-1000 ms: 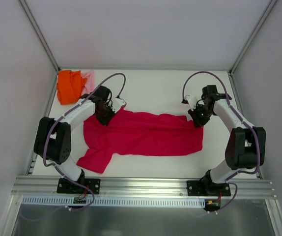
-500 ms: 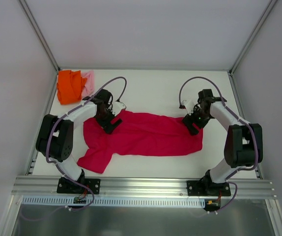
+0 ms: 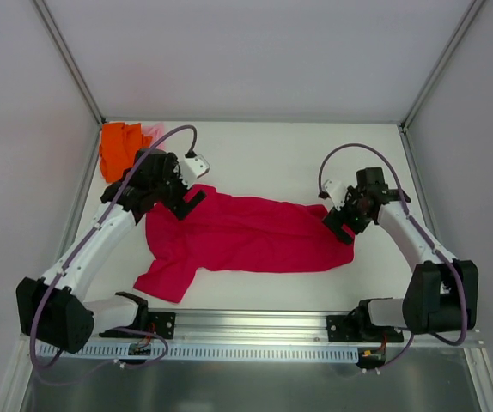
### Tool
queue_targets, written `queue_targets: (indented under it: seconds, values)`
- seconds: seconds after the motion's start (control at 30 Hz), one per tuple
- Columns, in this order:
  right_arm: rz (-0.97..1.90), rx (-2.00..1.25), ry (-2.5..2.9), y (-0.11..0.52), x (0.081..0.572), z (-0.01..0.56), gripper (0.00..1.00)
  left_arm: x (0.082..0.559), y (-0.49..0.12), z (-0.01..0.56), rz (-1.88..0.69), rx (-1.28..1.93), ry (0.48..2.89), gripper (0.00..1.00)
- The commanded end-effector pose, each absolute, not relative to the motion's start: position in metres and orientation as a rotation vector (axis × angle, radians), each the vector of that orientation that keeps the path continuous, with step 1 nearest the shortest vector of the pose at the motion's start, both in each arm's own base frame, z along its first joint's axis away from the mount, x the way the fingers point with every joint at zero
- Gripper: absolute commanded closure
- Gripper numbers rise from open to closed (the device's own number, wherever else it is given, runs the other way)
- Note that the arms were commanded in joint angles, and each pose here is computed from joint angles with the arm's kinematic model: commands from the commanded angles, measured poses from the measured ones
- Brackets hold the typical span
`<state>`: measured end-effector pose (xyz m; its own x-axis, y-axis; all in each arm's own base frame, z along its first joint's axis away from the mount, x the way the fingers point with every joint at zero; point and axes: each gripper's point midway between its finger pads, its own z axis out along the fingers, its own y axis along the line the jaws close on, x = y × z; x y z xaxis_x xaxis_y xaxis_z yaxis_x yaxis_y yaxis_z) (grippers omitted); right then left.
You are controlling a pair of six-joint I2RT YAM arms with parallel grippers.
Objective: Fold and stack the t-shirts
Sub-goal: Fold the flattened tshirt in 1/3 of the way, then grap the side of the flattened tshirt closest away from the robot with both arms
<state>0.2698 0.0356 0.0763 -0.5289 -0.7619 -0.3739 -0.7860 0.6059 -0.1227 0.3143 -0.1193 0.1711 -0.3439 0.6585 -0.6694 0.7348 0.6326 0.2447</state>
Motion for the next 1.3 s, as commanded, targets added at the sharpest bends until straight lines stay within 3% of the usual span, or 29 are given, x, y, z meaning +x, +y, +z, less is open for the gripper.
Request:
queue_targets:
  seconds: [0.0,0.37,0.73,1.27]
  values:
    - [0.099,-1.269,2.395,0.036,0.257,0.090,0.07,0.293,-0.118,0.177,-0.148,1.141,2.056,0.02]
    - [0.086,-1.282,2.386,0.032,0.228,0.103,0.07,0.212,-0.076,0.160,-0.092,1.400,2.199,0.02]
    - [0.179,-1.332,2.435,0.037,0.216,0.087,0.07,0.136,-0.058,0.118,-0.253,1.568,2.416,0.01]
    - [0.240,-1.345,2.410,0.051,0.224,0.088,0.07,0.116,-0.045,0.055,-0.283,1.617,2.660,0.01]
